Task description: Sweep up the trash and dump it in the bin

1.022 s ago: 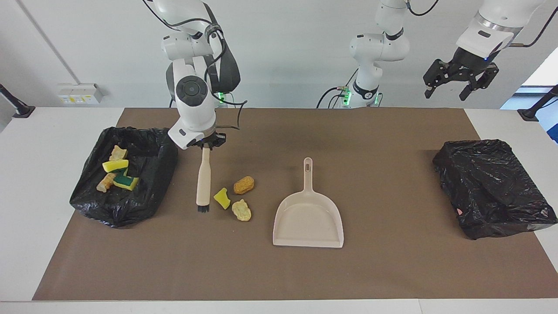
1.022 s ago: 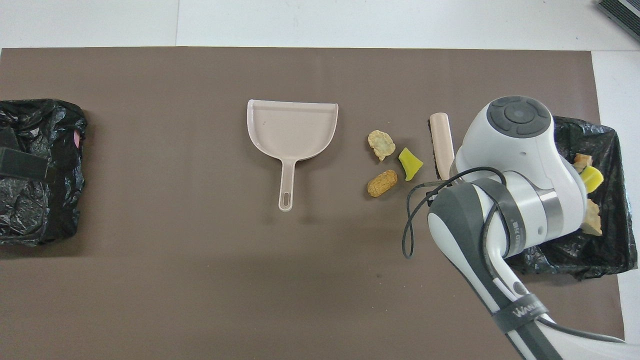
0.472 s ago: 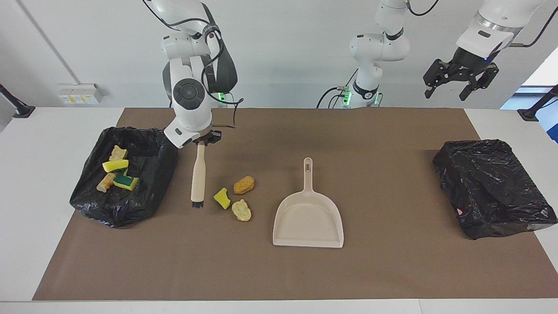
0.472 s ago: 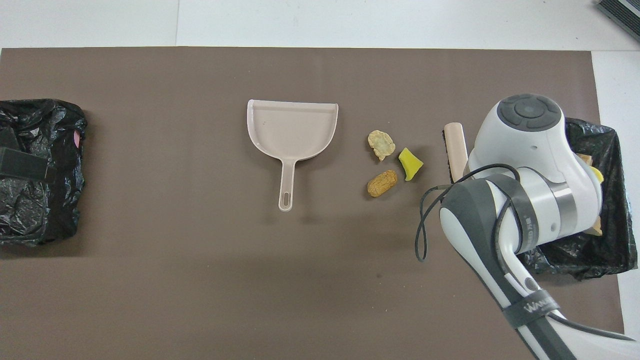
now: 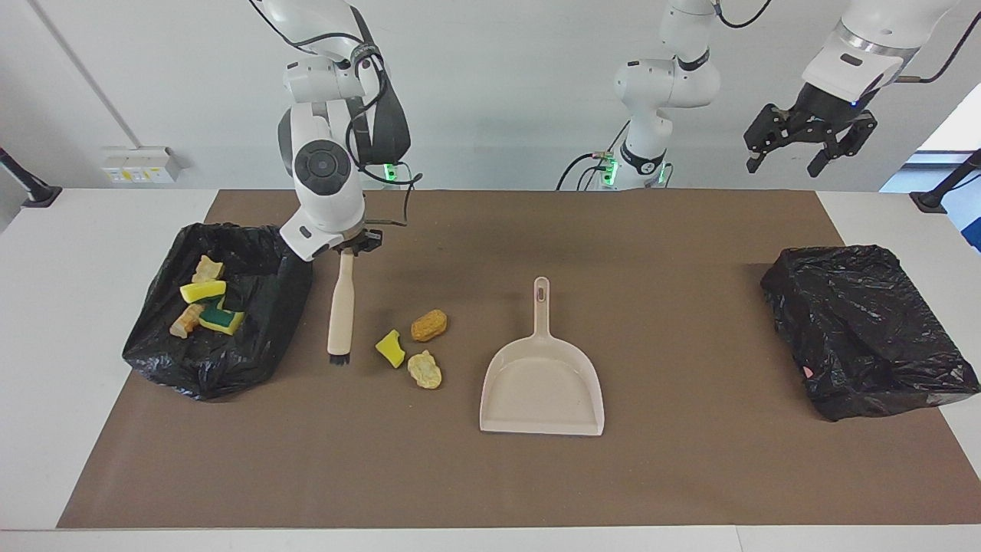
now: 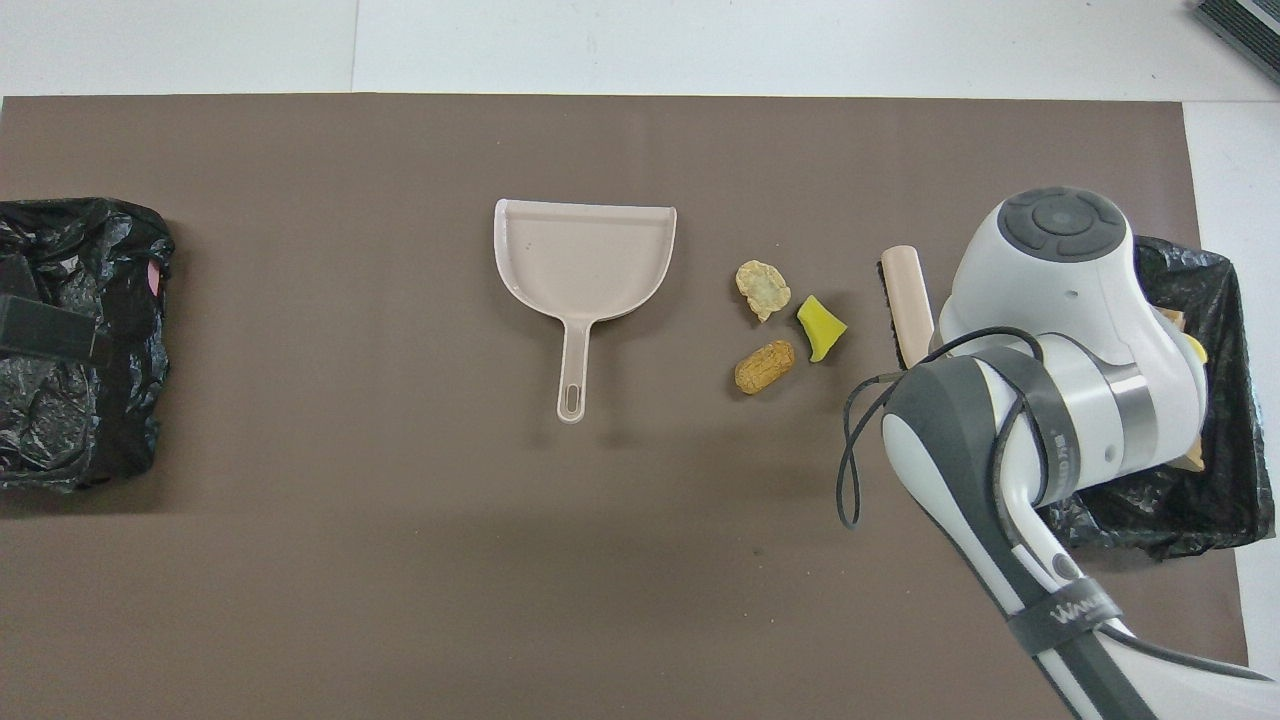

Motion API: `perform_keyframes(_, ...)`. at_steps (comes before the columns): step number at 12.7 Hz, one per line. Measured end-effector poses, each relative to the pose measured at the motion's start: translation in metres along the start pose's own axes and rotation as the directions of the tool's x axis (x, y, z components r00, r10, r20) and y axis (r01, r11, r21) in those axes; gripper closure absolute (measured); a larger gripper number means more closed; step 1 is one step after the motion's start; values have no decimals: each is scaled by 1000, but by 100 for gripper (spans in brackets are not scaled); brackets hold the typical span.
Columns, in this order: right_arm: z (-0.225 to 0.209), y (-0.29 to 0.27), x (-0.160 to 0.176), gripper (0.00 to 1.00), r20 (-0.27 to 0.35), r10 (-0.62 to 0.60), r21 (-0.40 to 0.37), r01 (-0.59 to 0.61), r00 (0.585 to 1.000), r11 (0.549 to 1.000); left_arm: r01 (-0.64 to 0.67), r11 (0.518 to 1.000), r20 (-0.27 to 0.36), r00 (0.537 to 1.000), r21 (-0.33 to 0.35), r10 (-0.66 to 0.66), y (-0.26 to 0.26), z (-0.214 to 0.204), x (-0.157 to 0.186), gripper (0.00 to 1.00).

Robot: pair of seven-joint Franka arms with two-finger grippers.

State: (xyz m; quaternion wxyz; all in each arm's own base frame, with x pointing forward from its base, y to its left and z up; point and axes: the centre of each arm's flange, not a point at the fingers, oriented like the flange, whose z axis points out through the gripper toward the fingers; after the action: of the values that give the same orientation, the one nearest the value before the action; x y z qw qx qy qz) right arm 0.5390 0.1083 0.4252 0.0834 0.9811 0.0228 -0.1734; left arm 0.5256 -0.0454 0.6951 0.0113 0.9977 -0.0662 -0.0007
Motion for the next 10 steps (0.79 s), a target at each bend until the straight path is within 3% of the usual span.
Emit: perform_keyframes(10,2,4,1,73,4,-30,3,30,1000,1000,0,1000,0,1000,0,0,0,0,0,0)
